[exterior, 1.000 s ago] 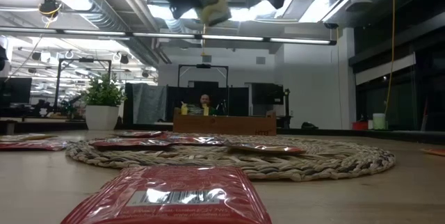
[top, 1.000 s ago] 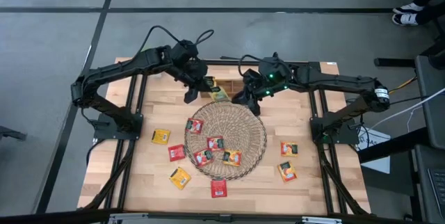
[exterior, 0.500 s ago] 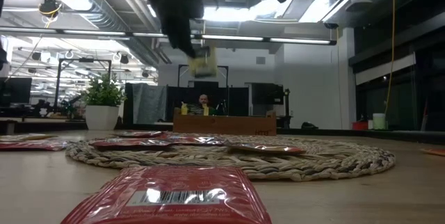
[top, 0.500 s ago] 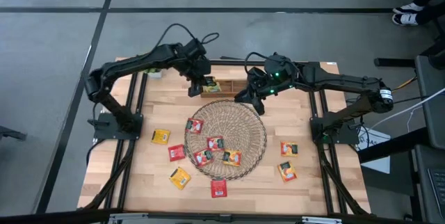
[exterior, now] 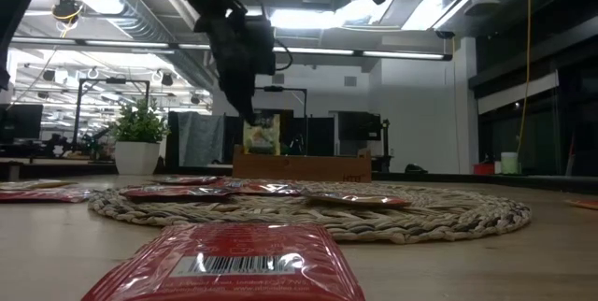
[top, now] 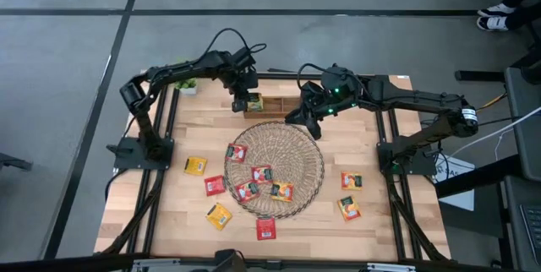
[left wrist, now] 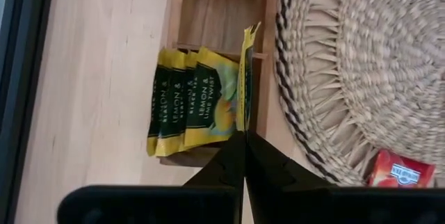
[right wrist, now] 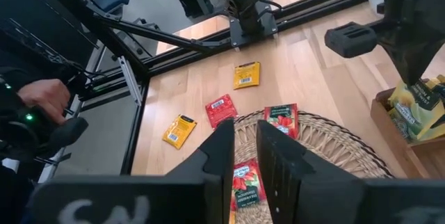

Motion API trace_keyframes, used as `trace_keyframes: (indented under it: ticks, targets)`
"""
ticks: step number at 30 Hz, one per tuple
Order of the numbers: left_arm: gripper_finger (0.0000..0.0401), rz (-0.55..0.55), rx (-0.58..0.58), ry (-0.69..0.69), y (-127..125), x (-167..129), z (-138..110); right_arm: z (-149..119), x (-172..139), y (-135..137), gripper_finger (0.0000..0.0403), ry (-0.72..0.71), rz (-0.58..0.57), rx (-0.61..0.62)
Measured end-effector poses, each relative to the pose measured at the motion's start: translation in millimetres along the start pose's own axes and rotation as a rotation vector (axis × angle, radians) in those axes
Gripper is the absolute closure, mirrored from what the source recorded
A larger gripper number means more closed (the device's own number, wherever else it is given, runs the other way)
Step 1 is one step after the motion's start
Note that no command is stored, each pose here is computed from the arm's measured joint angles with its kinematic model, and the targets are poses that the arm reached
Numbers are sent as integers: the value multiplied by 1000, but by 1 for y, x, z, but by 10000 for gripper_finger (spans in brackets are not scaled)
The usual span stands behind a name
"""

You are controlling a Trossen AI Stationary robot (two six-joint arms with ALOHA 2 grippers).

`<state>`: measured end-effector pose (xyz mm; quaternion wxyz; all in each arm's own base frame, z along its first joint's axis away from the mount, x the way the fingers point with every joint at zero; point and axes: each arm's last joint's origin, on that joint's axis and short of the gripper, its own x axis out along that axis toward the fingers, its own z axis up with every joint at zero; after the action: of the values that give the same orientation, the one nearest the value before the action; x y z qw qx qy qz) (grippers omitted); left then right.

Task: Pick & Place Tea
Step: Put the yellow tea bag into the left of the wooden organizer, then put the orange tea bag into the middle of the wooden organizer

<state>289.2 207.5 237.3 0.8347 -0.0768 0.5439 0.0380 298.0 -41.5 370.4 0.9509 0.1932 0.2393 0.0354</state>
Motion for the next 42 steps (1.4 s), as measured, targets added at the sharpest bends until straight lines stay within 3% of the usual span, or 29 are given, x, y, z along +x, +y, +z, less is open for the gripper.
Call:
trace_keyframes:
  ticks: [14, 29, 35, 42]
  targets:
    - [398, 94, 22, 18, 7, 2, 0, 0, 0, 0, 340, 1, -2, -8]
    - [314, 91, 7, 11, 7, 2, 1, 0, 0, 0, 340, 0, -5, -8]
    - [268, -37, -121, -59, -4, -10, 3, -1, 0, -1, 340, 7, -7, -11]
    - [228, -104, -158, -134, -40, -38, 10, -6, 0, -2, 340, 58, -20, 17]
